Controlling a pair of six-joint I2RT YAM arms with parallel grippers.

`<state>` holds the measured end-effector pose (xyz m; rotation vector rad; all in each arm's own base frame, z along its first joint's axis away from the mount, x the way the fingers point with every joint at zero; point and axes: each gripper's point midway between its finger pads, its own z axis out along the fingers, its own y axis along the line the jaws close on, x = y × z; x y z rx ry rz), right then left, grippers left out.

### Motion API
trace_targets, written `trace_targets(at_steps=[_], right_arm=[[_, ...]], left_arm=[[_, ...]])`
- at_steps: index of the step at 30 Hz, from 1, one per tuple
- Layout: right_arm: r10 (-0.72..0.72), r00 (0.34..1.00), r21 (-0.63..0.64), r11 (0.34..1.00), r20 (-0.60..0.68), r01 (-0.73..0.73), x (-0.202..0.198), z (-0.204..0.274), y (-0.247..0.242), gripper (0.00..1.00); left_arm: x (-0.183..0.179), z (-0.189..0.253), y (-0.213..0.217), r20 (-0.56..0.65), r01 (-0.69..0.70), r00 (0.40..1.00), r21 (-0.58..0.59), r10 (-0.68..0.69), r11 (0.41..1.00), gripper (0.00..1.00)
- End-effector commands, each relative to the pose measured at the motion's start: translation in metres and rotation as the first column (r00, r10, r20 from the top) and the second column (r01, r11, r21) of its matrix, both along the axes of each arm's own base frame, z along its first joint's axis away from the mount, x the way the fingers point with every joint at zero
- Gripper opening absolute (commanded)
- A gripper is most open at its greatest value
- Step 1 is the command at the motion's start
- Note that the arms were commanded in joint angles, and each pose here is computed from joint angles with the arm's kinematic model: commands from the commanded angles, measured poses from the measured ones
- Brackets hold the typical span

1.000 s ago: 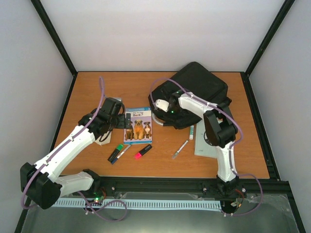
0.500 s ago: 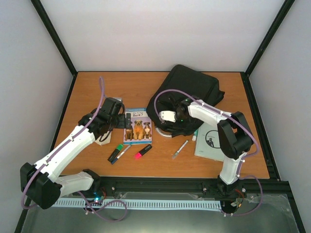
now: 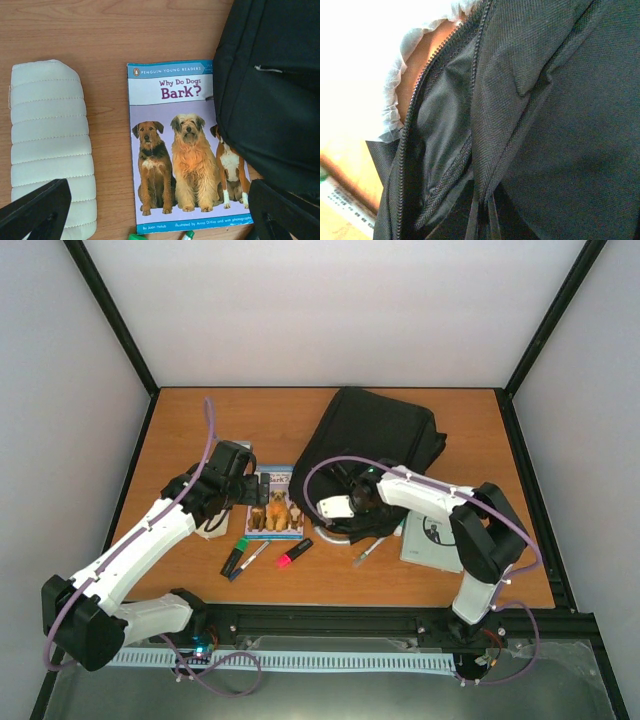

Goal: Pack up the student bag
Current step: Adjust the student bag at the center of the board.

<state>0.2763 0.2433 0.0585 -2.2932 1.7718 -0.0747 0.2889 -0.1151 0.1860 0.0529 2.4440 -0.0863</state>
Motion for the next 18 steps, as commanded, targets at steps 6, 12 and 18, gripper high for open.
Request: trace_targets(at_steps=[6, 12, 18], right_arm=[[0.108, 0.994, -0.070, 0.992, 0.028, -0.106, -0.012, 0.005, -0.017, 0.03], [0.122, 0.982, -0.083, 0.990, 0.143, -0.111, 0.021, 0.014, -0.029, 0.03], [0.180, 0.950, -0.111, 0.981, 0.254, -0.156, 0.045, 0.018, -0.027, 0.03]], left_arm=[[0.001, 0.007, -0.003, 0.022, 0.024, 0.999, -0.018, -0.023, 1.000, 1.00], [0.001, 0.004, -0.008, 0.009, 0.042, 0.999, -0.032, -0.041, 0.999, 1.00], [0.001, -0.001, -0.013, -0.017, 0.058, 0.998, -0.041, -0.059, 0.997, 1.00]])
